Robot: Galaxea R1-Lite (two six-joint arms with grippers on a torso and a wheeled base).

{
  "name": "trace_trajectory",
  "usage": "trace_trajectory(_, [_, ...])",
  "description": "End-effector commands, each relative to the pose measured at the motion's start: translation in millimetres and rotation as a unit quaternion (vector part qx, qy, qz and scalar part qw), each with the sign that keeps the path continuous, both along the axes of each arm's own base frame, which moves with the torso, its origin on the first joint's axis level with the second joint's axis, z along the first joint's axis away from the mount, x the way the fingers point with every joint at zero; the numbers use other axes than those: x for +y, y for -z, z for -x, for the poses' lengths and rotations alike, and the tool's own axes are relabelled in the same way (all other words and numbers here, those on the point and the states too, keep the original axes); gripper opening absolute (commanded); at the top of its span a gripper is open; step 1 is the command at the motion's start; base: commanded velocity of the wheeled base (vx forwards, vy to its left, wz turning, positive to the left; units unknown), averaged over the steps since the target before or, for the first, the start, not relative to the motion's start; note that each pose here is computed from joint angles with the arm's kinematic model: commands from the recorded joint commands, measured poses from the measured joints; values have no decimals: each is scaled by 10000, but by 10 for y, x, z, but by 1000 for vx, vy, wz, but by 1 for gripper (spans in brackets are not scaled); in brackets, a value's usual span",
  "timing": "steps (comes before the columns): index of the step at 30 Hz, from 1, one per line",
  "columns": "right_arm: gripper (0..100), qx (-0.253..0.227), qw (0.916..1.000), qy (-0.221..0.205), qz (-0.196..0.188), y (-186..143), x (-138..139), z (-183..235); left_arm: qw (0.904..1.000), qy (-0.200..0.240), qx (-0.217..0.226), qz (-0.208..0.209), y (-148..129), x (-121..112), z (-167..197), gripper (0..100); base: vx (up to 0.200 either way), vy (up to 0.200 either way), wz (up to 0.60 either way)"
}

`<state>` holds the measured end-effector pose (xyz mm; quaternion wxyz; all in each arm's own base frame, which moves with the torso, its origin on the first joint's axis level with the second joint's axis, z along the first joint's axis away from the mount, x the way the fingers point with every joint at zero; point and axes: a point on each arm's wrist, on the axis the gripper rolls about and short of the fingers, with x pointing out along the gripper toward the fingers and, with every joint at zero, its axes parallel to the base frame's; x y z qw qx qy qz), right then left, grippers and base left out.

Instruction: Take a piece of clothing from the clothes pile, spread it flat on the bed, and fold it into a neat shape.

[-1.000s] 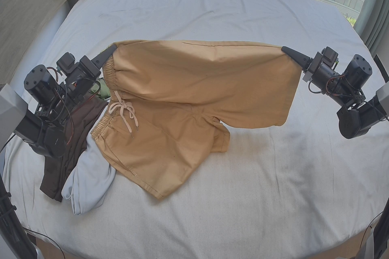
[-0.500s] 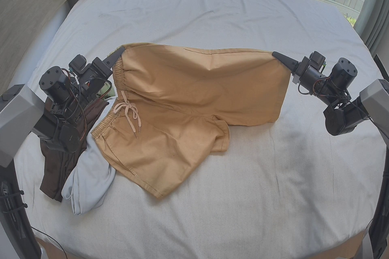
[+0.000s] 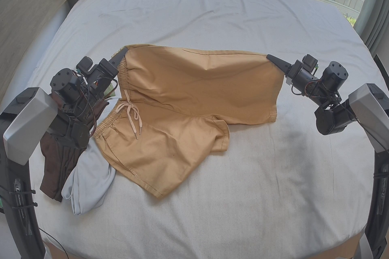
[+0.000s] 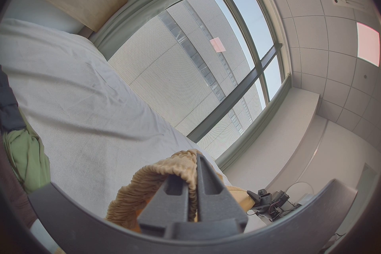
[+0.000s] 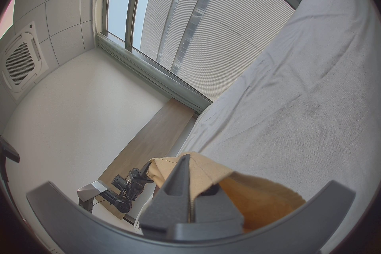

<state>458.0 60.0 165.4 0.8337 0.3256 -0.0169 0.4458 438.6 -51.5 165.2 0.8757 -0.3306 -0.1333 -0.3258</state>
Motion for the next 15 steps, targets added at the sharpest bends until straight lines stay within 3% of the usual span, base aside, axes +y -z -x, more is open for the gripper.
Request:
trace_trajectory(1, [0, 65, 10000, -3, 11, 107, 8, -57, 10000, 4, 55, -4, 89, -8, -63, 0, 0, 0, 0])
trace_trajectory(14, [0, -4, 10000, -4, 1, 146, 22, -123, 9998, -95, 147, -8, 135, 72, -104, 0, 0, 0, 0])
trace_trajectory(15, [0, 4, 10000, -4, 2, 148, 22, -123, 9998, -95, 155, -9, 139, 72, -103, 100, 0, 0, 0])
